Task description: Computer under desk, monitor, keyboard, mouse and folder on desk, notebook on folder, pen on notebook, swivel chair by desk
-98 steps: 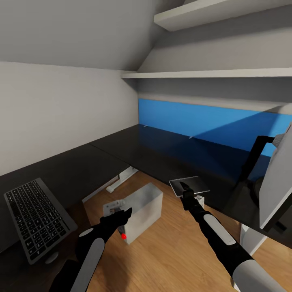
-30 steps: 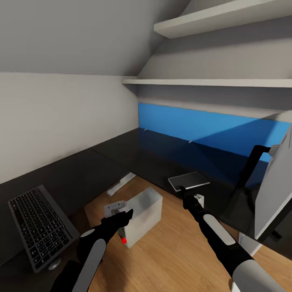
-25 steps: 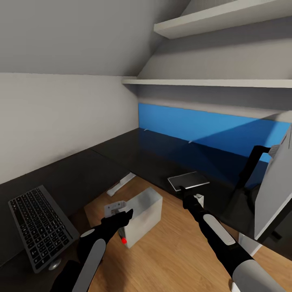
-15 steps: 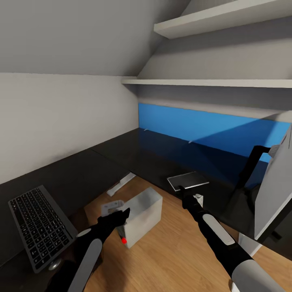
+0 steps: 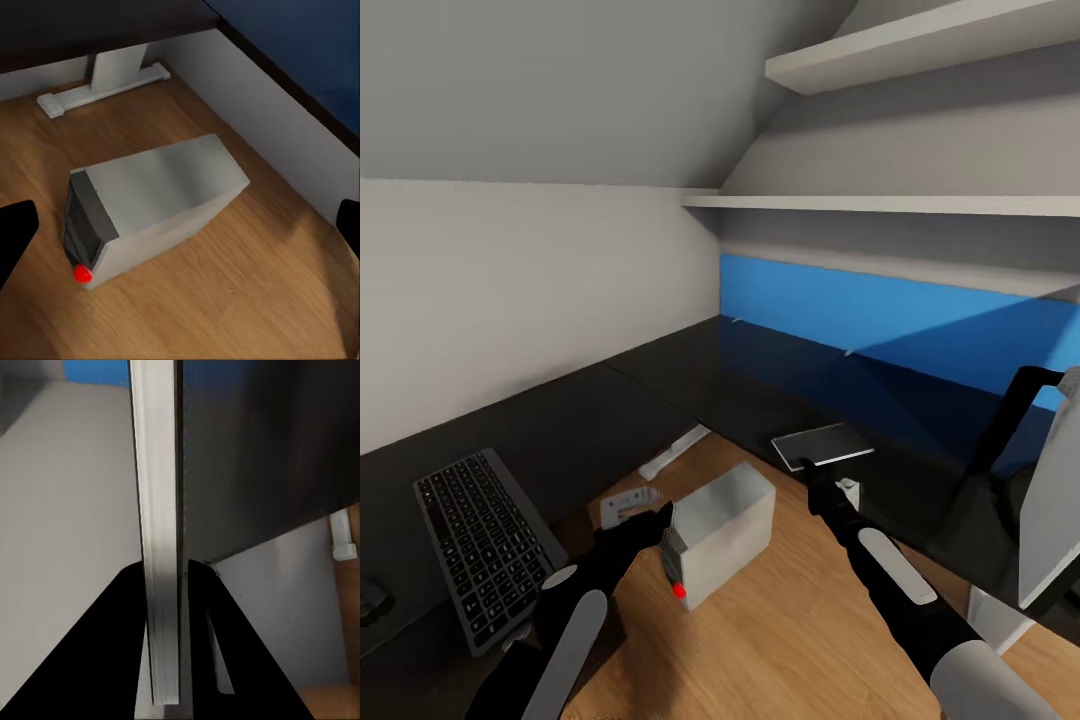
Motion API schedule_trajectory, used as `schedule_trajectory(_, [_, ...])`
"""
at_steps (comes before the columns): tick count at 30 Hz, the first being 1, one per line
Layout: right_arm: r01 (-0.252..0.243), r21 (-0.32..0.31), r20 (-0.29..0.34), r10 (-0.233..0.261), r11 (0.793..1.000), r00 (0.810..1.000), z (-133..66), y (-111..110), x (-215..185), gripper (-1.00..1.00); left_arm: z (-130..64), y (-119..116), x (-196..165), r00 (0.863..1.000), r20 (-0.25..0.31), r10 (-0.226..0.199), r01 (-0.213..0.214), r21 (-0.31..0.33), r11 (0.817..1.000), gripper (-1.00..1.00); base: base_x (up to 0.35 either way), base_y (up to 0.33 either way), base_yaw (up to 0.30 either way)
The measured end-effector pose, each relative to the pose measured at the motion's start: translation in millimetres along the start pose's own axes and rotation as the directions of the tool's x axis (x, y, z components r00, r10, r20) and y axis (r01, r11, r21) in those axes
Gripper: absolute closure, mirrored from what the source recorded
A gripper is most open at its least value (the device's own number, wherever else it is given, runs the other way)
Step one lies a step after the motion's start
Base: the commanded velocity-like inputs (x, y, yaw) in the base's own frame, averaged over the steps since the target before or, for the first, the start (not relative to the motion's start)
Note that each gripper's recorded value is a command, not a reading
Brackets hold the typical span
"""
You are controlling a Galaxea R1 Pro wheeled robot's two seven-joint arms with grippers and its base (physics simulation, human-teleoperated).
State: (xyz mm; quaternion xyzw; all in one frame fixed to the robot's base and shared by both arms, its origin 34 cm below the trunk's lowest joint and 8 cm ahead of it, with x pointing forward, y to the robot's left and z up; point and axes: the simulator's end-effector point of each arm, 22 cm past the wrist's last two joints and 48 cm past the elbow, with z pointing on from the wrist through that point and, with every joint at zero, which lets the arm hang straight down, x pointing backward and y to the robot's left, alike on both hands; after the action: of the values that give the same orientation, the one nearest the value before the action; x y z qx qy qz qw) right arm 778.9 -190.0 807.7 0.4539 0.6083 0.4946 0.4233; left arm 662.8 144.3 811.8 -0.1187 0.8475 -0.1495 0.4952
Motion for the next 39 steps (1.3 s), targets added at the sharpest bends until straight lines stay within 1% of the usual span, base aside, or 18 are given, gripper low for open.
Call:
schedule_trajectory(4, [0.000, 0.000, 0.000, 0.000, 1.000, 1.000, -0.1, -0.1, 0.0, 1.00, 0.0, 0.1, -3.0, 1.000, 0.014, -0.006, 0.006, 0.000, 1.000, -1.00, 0.000, 0.000, 0.246])
schedule_trajectory(8, [-0.001, -0.006, -0.002, 0.001, 1.000, 1.000, 0.1, 4.0, -0.1, 1.00, -0.1, -1.5, -2.9, 1.000, 0.015, -0.006, 0.005, 0.003, 1.000, -1.00, 0.000, 0.000, 0.088])
schedule_trajectory(10, [-0.001, -0.015, -0.003, 0.001, 1.000, 1.000, -0.2, 8.0, -1.0, 1.00, -0.9, -11.6, 2.0, 1.000, 0.007, 0.007, -0.007, 0.022, 1.000, -1.00, 0.000, 0.000, 0.021])
schedule_trajectory(13, [0.002, -0.018, -0.008, -0.002, 1.000, 1.000, -0.8, 10.6, -0.8, 1.00, -2.3, -19.4, 4.4, 1.000, 0.000, 0.018, -0.018, 0.036, 0.999, -1.00, 0.000, 0.000, 0.009])
schedule_trajectory(14, [0.003, -0.020, -0.010, -0.004, 1.000, 1.000, -1.3, 12.8, -0.6, 1.00, -3.9, -27.6, 7.4, 1.000, -0.008, 0.029, -0.029, 0.051, 0.998, -1.00, 0.000, 0.000, 0.002])
schedule_trajectory(15, [0.004, -0.020, -0.011, -0.004, 1.000, 1.000, -1.4, 14.6, -0.4, 1.00, -4.9, -30.4, 7.2, 0.999, -0.011, 0.033, -0.033, 0.055, 0.998, -1.00, 0.000, 0.000, 0.002])
schedule_trajectory(29, [-0.001, -0.015, -0.010, 0.001, 1.000, 1.000, -3.6, 37.6, -2.6, 1.00, -15.4, -43.3, -10.6, 0.999, -0.017, 0.041, -0.039, 0.062, 0.997, -1.00, 0.000, 0.000, 0.008])
schedule_trajectory(39, [0.000, -0.024, -0.009, 0.000, 1.000, 1.000, -6.3, 60.7, -1.4, 1.00, -25.3, -50.3, -28.7, 0.999, -0.009, 0.042, -0.042, 0.063, 0.997, -1.00, 0.000, 0.000, 0.160])
